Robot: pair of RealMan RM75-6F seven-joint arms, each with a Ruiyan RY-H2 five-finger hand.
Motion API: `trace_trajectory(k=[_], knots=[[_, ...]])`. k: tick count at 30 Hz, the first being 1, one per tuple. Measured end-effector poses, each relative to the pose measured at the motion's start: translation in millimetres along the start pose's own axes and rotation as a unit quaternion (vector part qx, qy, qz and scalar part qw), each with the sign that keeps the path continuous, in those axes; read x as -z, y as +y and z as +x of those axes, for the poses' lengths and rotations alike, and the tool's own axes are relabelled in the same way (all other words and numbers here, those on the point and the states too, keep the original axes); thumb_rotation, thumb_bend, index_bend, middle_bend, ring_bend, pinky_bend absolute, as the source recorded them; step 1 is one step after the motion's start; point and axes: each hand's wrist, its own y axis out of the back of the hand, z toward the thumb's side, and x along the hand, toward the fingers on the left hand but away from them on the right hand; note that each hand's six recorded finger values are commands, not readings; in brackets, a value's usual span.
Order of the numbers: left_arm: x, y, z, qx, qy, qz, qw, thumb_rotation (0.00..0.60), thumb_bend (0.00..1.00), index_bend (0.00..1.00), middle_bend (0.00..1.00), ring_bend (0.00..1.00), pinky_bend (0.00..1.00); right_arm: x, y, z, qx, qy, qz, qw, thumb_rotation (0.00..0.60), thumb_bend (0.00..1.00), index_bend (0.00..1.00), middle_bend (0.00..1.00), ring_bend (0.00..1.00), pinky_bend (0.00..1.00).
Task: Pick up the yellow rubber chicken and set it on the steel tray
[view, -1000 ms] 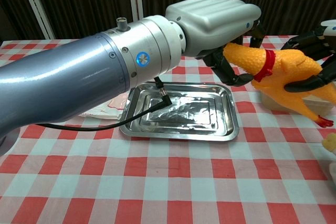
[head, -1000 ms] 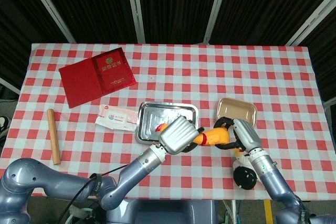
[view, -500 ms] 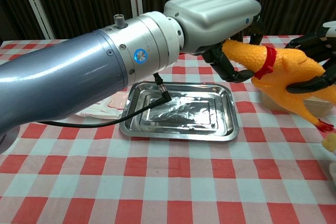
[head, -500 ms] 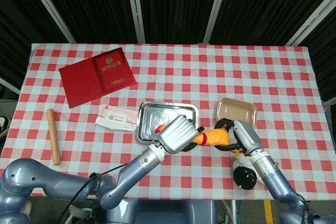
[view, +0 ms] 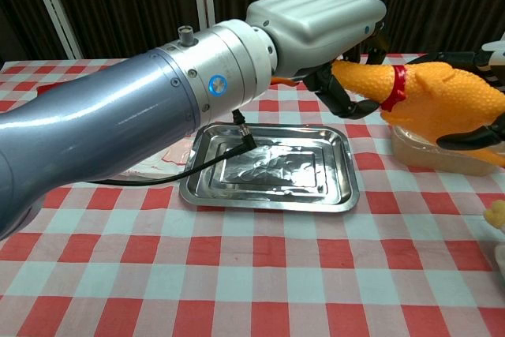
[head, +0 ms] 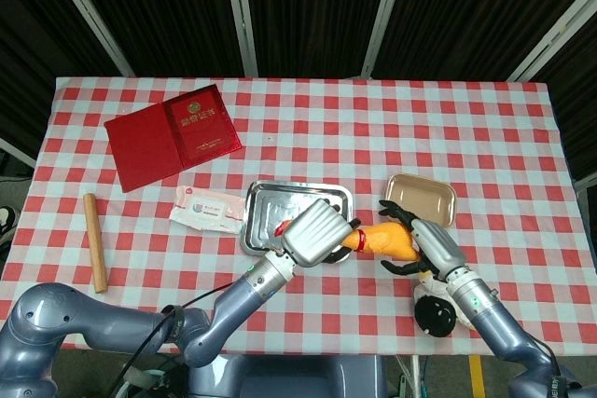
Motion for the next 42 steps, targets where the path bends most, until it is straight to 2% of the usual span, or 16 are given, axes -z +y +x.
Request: trace_trajectory(k=[6,11,13,14,16,17,19,21,24,26,30,33,40,42], knots=[[-3,1,0,-0.002,-0.004,0.001,1.0000,0.600,0.75,0.76,0.77,0.65,0.72,1,3,0,0.002,-0.001,0.000,1.0000,0.600,0.24,0.11,0.13,0.12,0.22],[-5,-1,-1,0.002,-0.008,0.006,1.0000,0.600,0.75,0.76,0.77,0.65,0.72,2,5,1,0.005,-0.004,-0.001,1.0000,0.600,0.25,0.20,0.16,0.17,0.22],[-5,-2,-2,0.005,-0.008,0.009,0.9999,0.600,0.75,0.76,0.77,0.65,0.72,3,5,1,0.005,-0.005,0.000,1.0000,0.600,0.34,0.24,0.18,0.19,0.23],[-5,-2,-3,0.006,-0.008,0.010,0.9999,0.600,0.75,0.76,0.77,0.65,0.72,3,6,1,0.005,-0.006,-0.001,1.0000,0.600,0.41,0.27,0.21,0.21,0.25],[-4,-3,-4,0.008,-0.009,0.011,0.9999,0.600,0.75,0.76,0.76,0.65,0.72,4,6,0,0.006,-0.007,-0.003,1.0000,0.600,0.52,0.35,0.26,0.26,0.30],[-4,-3,-4,0.010,-0.009,0.012,0.9998,0.600,0.75,0.76,0.76,0.65,0.72,5,6,0,0.007,-0.008,-0.004,0.9999,0.600,0.59,0.42,0.31,0.31,0.36],[-3,-5,-6,0.014,-0.009,0.017,0.9997,0.600,0.75,0.76,0.76,0.65,0.72,5,6,-1,0.009,-0.008,-0.005,0.9999,0.600,0.70,0.56,0.42,0.44,0.48],[-2,-7,-8,0.018,-0.010,0.017,0.9996,0.600,0.75,0.76,0.76,0.65,0.72,5,6,-2,0.014,-0.006,-0.007,0.9999,0.600,0.83,0.75,0.58,0.62,0.66],[-2,-9,-9,0.023,-0.011,0.016,0.9996,0.600,0.75,0.76,0.76,0.65,0.72,4,7,-4,0.024,-0.004,-0.012,0.9996,0.600,0.96,0.91,0.73,0.78,0.82],[-2,-10,-10,0.024,-0.011,0.016,0.9995,0.600,0.75,0.76,0.76,0.65,0.72,4,7,-5,0.027,-0.004,-0.013,0.9995,0.600,1.00,0.98,0.79,0.85,0.88],[-3,-11,-10,0.025,-0.012,0.013,0.9995,0.600,0.75,0.76,0.76,0.65,0.72,4,8,-8,0.030,-0.003,-0.004,0.9995,0.600,1.00,1.00,0.90,0.95,0.97],[-3,-12,-10,0.028,-0.013,0.009,0.9995,0.600,0.75,0.76,0.76,0.65,0.72,4,9,-9,0.035,-0.002,0.002,0.9994,0.600,1.00,1.00,0.94,1.00,1.00],[-3,-15,-12,0.032,-0.014,0.009,0.9993,0.600,0.75,0.76,0.76,0.65,0.72,5,8,-9,0.037,-0.004,0.009,0.9993,0.600,1.00,1.00,0.97,1.00,1.00],[-3,-15,-12,0.032,-0.014,0.008,0.9994,0.600,0.75,0.76,0.76,0.65,0.72,4,8,-9,0.039,-0.004,0.009,0.9992,0.600,1.00,1.00,0.96,0.97,0.99]])
